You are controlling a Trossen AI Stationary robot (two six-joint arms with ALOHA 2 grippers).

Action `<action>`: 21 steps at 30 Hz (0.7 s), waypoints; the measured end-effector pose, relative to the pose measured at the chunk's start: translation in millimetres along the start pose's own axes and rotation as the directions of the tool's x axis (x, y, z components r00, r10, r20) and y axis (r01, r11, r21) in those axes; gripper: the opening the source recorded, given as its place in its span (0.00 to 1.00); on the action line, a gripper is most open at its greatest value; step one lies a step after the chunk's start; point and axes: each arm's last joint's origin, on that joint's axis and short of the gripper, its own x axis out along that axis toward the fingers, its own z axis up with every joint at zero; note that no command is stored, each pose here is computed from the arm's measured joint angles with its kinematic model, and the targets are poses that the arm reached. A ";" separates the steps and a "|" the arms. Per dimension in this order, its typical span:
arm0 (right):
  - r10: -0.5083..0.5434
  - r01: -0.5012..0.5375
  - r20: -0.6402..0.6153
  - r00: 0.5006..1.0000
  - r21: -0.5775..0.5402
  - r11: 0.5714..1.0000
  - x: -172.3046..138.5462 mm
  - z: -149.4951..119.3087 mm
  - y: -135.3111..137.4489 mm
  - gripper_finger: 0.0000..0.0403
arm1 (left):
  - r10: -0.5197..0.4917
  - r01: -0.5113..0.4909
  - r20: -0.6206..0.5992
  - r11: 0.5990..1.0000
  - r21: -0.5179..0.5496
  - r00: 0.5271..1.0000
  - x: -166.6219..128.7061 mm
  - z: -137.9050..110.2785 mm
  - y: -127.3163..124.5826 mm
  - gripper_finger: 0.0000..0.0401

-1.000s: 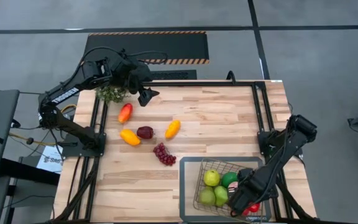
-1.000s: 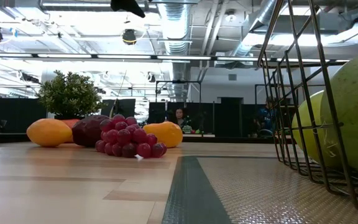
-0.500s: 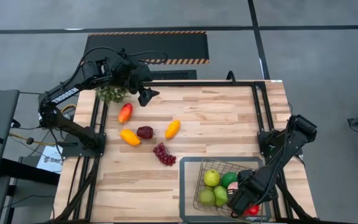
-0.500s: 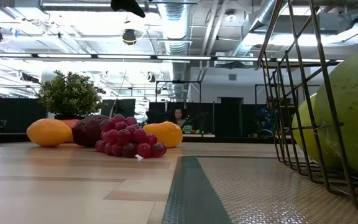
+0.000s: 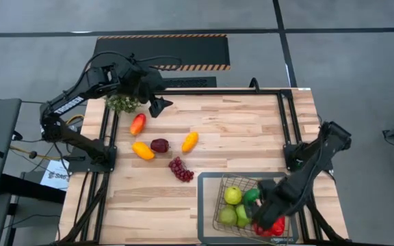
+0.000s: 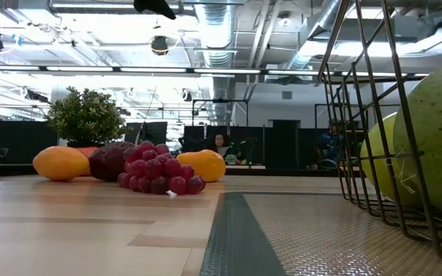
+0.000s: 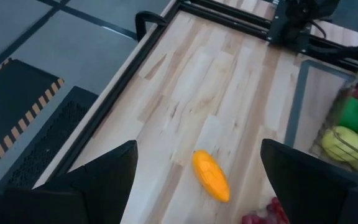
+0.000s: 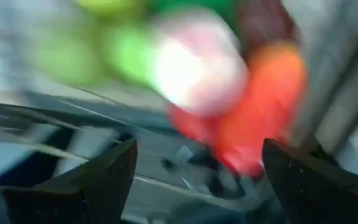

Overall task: Build produce basket
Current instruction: Put the right yellow mango into the wire basket

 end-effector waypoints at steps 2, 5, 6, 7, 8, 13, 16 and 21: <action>0.114 -0.110 0.088 0.990 -0.049 0.993 -21.8 16.0 3.7 0.90 | -0.027 0.027 0.001 1.000 0.001 1.000 -7.2 -2.4 0.3 0.82; 0.224 -0.197 0.227 0.948 -0.134 0.971 -51.2 48.9 5.8 0.90 | -0.072 0.072 0.002 0.997 -0.001 0.997 -18.9 -6.9 -0.1 0.82; 0.235 -0.196 0.263 0.936 -0.168 0.966 -58.2 62.2 7.2 0.90 | -0.083 0.083 0.004 0.997 -0.002 0.997 -23.2 -8.5 -0.4 0.82; 0.241 -0.185 0.290 0.926 -0.208 0.961 -63.7 76.2 9.7 0.89 | -0.089 0.089 0.004 0.996 -0.005 0.996 -28.2 -10.8 -0.6 0.82; 0.238 -0.164 0.313 0.919 -0.246 0.955 -67.9 90.4 12.5 0.89 | -0.091 0.091 0.008 0.996 -0.010 0.996 -33.5 -12.9 -0.7 0.82; 0.209 -0.042 0.372 0.904 -0.410 0.911 -75.1 167.0 36.1 0.90 | -0.084 0.085 0.015 0.995 -0.052 0.996 -55.4 -23.4 -0.4 0.82; 0.227 0.045 0.407 0.885 -0.561 0.826 -70.7 210.4 55.1 0.89 | -0.077 0.078 0.015 0.995 -0.059 0.997 -67.4 -30.3 0.0 0.82; 0.291 0.217 0.446 0.846 -0.787 0.578 -59.1 271.0 83.2 0.89 | -0.067 0.068 0.009 0.996 -0.057 0.998 -80.5 -38.9 0.3 0.82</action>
